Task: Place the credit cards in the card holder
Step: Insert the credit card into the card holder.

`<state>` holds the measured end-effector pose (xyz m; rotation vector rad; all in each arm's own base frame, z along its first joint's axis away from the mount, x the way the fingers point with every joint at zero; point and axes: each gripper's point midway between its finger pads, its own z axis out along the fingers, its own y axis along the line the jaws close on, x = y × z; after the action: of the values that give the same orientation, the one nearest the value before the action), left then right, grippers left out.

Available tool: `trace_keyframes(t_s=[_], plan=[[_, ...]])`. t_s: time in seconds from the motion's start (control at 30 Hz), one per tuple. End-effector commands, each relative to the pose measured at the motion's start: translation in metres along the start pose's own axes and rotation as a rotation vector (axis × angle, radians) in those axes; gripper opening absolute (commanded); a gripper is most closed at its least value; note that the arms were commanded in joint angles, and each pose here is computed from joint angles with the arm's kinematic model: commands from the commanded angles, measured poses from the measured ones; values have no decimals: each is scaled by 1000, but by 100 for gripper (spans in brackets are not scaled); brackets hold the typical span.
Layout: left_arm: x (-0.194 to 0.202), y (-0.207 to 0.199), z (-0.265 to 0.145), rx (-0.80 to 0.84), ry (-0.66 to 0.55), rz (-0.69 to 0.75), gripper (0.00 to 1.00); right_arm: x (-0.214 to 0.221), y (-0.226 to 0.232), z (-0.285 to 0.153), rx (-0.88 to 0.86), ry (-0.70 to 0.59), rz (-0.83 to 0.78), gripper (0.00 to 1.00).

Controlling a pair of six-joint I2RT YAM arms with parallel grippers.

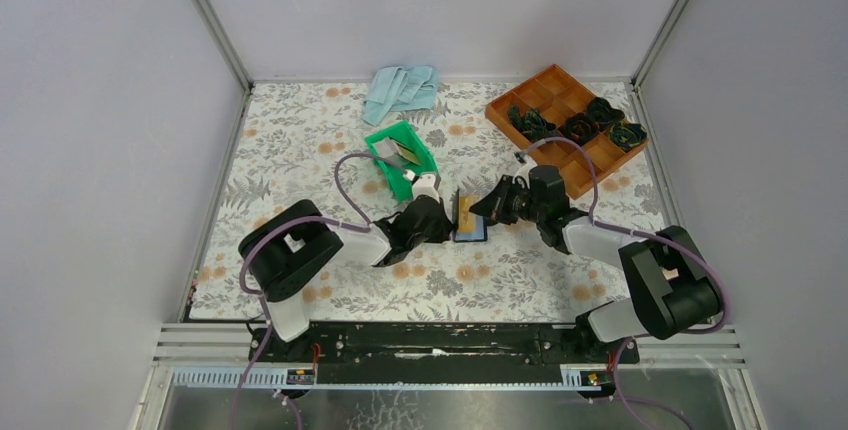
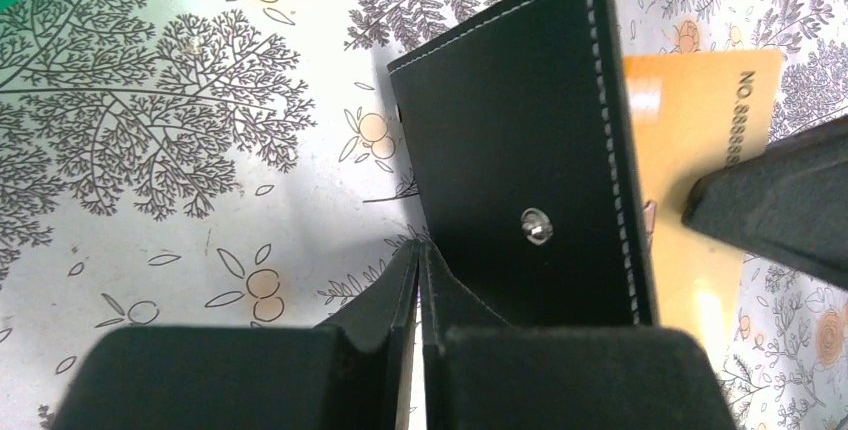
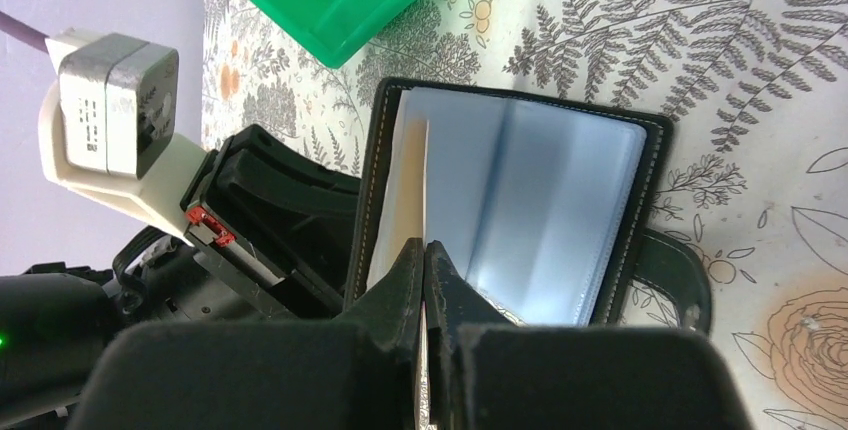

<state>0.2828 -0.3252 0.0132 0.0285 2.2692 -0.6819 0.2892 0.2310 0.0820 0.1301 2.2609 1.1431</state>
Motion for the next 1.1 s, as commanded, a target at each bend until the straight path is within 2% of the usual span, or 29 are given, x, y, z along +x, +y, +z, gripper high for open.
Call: trace_keyframes(t_s=[0.0,0.57,0.83,1.07], plan=[[22,8,4,-20,67,47,7,-5,21,0,-46,-7,-59,0],[32,16,-1,-25,92,52,7,14,-1,18,36,26,-85,0],[39,31,-9,-85,116,75,7,17,-7,29,78,44,-106,0],[29,46,-25,-164,82,69,7,19,-19,31,127,50,-118,0]])
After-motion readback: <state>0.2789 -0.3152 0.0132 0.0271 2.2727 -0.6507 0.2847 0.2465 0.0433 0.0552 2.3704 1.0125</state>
